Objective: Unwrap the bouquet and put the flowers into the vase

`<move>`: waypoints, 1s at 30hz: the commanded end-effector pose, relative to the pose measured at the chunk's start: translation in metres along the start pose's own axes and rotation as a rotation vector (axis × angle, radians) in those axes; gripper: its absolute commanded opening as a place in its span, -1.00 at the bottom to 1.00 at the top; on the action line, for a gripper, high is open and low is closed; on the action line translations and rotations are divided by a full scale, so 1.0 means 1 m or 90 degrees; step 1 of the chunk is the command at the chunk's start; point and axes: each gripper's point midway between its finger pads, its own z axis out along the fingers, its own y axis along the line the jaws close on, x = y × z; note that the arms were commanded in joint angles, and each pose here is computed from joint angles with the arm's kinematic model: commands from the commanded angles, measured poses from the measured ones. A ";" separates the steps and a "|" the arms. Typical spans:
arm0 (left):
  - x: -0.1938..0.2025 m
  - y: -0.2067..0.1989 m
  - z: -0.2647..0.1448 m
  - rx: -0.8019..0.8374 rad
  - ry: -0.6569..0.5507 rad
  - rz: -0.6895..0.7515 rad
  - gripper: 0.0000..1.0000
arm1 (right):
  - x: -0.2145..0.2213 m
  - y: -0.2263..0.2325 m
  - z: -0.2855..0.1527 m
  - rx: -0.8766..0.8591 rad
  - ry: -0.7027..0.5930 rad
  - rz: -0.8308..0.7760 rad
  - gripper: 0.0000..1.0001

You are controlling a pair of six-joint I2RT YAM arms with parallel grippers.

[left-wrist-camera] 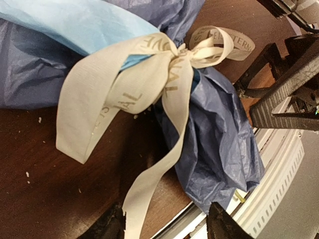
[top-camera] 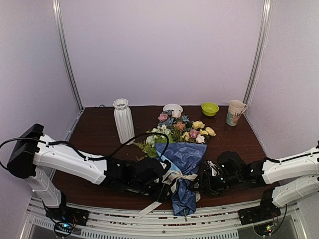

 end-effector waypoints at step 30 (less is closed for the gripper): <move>-0.030 -0.009 0.034 -0.012 -0.038 -0.020 -1.00 | 0.020 0.002 0.023 -0.007 0.059 -0.012 -0.81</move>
